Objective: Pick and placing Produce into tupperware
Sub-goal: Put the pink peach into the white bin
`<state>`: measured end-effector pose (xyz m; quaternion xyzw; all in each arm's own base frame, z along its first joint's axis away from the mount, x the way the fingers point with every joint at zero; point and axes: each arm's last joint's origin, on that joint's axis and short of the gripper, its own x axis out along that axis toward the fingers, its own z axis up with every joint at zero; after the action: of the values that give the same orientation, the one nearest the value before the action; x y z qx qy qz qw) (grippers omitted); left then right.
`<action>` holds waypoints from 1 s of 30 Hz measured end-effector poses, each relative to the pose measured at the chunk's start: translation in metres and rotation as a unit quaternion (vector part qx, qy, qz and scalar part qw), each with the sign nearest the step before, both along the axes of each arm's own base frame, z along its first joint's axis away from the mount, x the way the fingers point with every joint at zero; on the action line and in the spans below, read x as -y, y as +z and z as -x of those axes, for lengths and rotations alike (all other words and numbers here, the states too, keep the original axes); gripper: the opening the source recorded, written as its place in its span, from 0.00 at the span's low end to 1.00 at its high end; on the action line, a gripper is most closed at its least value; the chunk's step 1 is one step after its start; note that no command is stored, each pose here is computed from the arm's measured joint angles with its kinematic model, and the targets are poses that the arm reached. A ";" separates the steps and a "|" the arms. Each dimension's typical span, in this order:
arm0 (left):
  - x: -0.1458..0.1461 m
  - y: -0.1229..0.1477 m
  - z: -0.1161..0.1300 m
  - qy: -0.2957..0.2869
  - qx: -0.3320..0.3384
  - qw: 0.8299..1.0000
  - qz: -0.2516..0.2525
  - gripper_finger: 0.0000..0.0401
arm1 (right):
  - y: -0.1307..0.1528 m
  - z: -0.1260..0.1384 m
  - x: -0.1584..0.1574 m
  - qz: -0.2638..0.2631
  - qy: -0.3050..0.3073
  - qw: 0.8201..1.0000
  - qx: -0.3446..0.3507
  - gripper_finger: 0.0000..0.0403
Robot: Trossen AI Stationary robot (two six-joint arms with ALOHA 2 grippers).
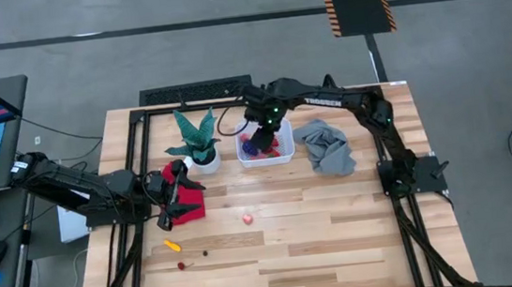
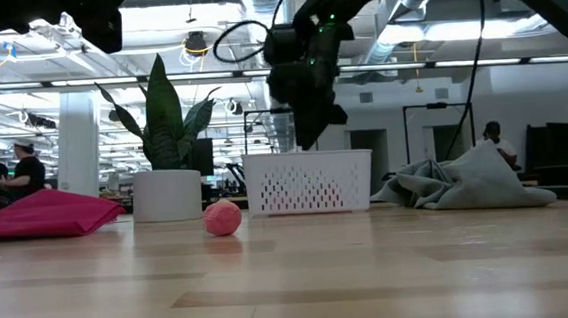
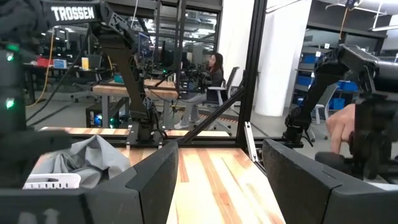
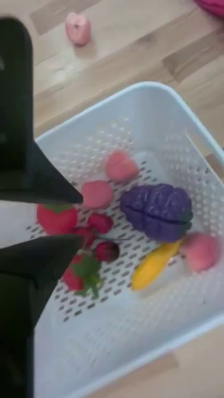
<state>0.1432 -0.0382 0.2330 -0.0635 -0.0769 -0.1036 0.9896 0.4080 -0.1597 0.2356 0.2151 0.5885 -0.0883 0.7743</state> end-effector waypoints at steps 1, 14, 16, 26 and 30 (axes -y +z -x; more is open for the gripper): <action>0.000 0.000 0.000 0.000 0.000 1.000 0.000 0.56 | 0.004 0.002 0.000 0.005 0.000 1.000 0.001 0.29; 0.000 -0.001 0.000 0.001 -0.004 1.000 -0.003 0.56 | 0.156 0.048 -0.062 0.111 0.074 0.957 0.259 0.43; 0.000 -0.001 0.000 0.001 -0.004 1.000 -0.004 0.56 | 0.180 0.059 -0.081 0.119 0.089 0.940 0.308 0.43; 0.000 -0.001 0.000 0.001 -0.004 1.000 -0.002 0.56 | 0.215 0.090 -0.169 0.069 0.144 0.920 0.357 0.40; 0.000 -0.001 0.000 0.000 -0.006 1.000 0.007 0.56 | 0.214 0.088 -0.206 0.074 0.217 0.900 0.371 0.38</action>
<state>0.1433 -0.0381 0.2322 -0.0709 -0.0716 -0.1026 0.9896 0.3198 0.0463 0.4501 0.0416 0.2826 0.1249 0.9502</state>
